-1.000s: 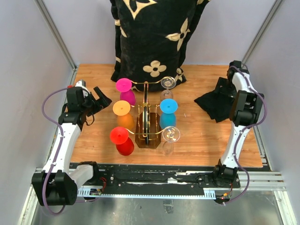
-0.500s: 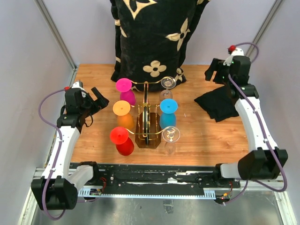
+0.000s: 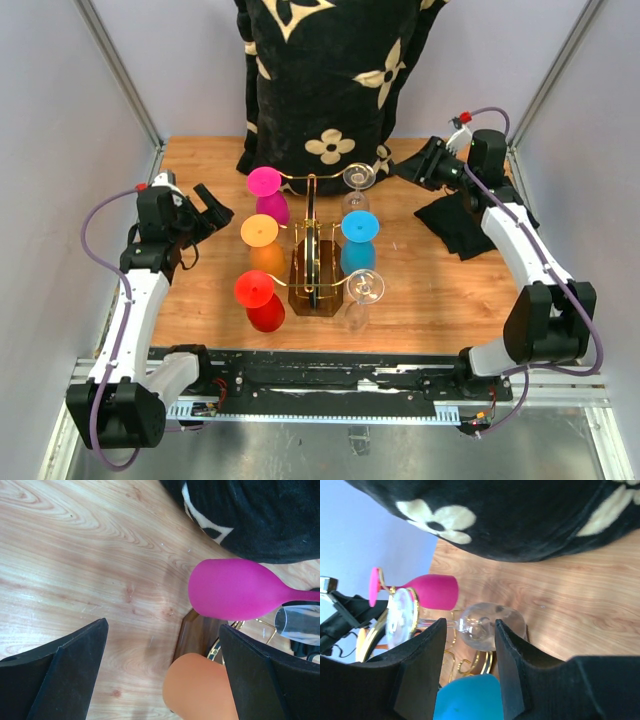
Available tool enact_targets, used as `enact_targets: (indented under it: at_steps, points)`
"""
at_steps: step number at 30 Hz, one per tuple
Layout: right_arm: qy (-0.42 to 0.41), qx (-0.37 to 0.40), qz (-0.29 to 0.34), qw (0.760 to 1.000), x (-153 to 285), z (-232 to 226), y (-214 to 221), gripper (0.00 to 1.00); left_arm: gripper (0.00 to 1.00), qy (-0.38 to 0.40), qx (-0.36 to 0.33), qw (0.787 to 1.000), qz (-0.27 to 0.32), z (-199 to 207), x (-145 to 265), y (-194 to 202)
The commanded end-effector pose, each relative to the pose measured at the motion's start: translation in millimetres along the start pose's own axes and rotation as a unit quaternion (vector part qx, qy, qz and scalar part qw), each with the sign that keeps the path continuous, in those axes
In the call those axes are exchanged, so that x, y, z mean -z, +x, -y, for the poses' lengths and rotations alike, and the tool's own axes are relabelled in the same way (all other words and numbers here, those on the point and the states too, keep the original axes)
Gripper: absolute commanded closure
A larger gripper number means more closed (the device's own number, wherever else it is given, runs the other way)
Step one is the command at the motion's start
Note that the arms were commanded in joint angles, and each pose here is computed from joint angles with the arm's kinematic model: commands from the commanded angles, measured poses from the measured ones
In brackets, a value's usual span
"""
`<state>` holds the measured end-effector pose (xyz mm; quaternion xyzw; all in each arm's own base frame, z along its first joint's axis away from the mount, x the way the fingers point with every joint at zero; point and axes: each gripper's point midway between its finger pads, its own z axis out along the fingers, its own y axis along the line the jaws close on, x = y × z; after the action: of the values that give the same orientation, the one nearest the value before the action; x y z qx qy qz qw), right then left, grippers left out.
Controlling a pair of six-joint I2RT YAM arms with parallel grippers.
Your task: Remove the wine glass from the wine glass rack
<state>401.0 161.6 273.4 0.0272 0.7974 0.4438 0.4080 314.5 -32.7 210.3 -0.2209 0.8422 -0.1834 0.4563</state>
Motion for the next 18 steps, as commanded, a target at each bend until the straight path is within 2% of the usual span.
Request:
enact_targets:
  at_steps: [1,7,13,18]
  points:
    - [-0.081,0.013,0.025,0.996,4.3,-52.2,-24.6,0.56,0.01,0.017,-0.01,0.999,0.035,14.0,12.4,-21.8]
    - [-0.121,0.007,0.003,0.993,-7.1,-72.2,-16.7,0.57,0.01,0.016,-0.011,0.999,0.036,13.4,12.3,-21.8]
    - [-0.111,0.014,-0.023,0.993,-14.0,-72.9,1.0,0.58,0.01,0.004,-0.018,0.999,0.042,9.6,14.6,-24.8]
    - [-0.125,0.014,-0.045,0.991,-20.3,-79.1,13.0,0.66,0.0,0.004,-0.021,0.998,0.052,12.1,18.6,-31.0]
